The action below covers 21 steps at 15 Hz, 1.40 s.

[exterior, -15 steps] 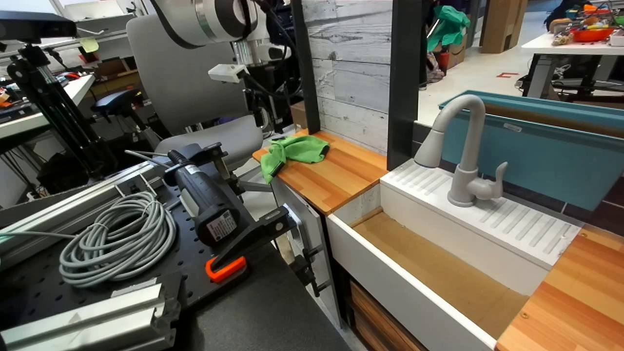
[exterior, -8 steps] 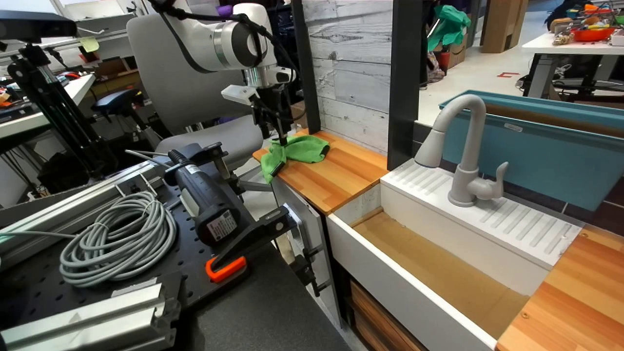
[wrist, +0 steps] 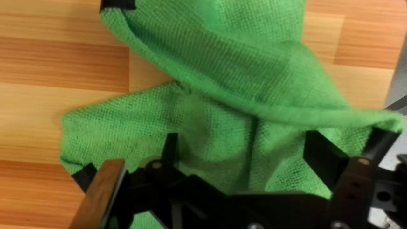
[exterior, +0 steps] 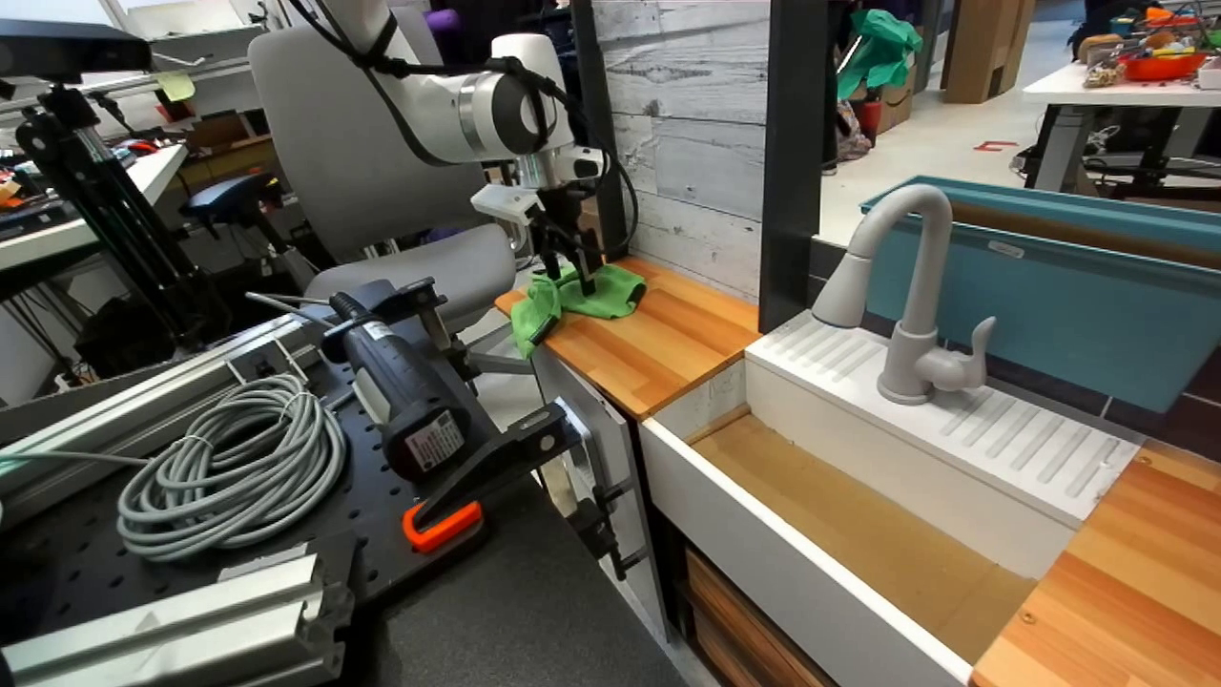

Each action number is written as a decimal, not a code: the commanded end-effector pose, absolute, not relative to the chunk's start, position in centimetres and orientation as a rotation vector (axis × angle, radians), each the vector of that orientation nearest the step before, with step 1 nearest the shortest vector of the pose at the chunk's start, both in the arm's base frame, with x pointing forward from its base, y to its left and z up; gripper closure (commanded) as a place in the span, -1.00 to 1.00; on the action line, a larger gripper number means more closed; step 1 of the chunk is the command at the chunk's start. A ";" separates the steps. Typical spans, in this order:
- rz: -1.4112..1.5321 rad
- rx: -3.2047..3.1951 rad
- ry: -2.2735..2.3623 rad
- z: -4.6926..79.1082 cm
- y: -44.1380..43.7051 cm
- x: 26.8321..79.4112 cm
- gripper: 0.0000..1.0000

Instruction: Slide the green towel to the right

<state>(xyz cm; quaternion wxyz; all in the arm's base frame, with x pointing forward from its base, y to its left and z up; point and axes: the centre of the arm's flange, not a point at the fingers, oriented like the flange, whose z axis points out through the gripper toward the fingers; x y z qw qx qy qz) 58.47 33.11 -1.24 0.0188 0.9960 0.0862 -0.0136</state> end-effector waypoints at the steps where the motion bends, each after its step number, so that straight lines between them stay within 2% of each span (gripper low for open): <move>1: -0.063 3.081 0.249 -2.6 32.7 60.7 -1.00; 6: -0.075 3.110 0.197 -2.1 29.9 61.2 -1.00; 15: -0.110 3.077 -0.025 -3.4 20.0 62.6 -1.00; 21: -0.124 2.986 -0.092 -4.3 14.1 60.8 -1.00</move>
